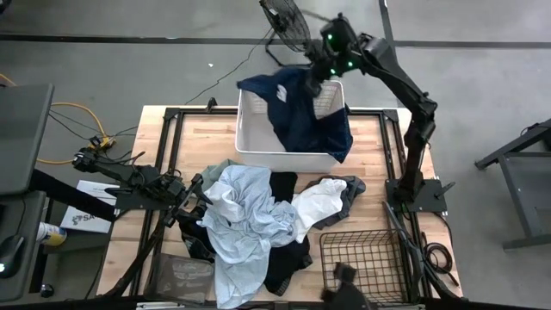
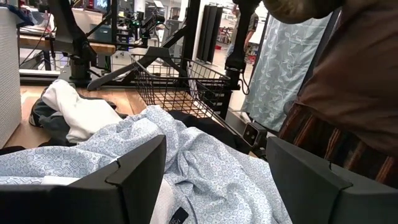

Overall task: Pick & Place Cloths
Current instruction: Put the dark blue polo shirt into the white laundry bin

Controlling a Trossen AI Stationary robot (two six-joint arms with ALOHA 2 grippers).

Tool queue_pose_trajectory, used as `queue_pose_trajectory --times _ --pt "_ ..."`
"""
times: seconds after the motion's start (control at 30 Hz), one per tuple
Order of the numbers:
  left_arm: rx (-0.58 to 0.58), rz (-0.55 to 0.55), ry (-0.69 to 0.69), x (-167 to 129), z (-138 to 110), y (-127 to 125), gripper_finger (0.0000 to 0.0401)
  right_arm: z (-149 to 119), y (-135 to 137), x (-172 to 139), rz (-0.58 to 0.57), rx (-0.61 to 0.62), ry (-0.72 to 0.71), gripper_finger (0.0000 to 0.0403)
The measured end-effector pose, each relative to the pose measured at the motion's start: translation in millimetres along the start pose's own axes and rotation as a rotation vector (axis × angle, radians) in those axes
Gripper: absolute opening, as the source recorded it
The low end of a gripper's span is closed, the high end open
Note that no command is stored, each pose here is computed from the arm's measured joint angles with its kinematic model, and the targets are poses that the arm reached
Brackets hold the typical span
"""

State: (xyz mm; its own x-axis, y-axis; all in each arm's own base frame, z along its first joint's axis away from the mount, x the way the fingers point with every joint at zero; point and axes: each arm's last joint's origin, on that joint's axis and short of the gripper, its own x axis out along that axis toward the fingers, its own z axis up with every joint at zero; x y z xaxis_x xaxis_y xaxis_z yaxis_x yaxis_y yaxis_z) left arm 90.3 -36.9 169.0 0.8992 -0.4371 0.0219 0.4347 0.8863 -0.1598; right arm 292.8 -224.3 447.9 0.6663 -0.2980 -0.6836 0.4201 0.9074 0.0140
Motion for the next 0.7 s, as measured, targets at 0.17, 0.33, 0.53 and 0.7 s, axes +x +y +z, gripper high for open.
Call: queue_pose_trajectory --times 0.17,0.33,0.53,0.7 --pt "0.000 0.000 0.000 0.0 0.0 0.0 0.0273 -23.3 5.8 -2.5 -0.041 -0.004 0.259 0.0017" --pt "0.000 0.000 0.000 0.0 0.0 0.0 0.0273 -31.6 21.0 -0.6 -0.016 0.029 0.365 0.0017" --pt "0.000 0.000 0.000 0.0 0.0 0.0 0.0273 -36.7 55.3 15.1 0.152 -0.027 0.415 0.0017" --pt "0.000 0.000 0.000 0.0 0.0 0.0 0.0273 -54.0 61.7 49.2 0.030 -0.005 0.518 0.0017"
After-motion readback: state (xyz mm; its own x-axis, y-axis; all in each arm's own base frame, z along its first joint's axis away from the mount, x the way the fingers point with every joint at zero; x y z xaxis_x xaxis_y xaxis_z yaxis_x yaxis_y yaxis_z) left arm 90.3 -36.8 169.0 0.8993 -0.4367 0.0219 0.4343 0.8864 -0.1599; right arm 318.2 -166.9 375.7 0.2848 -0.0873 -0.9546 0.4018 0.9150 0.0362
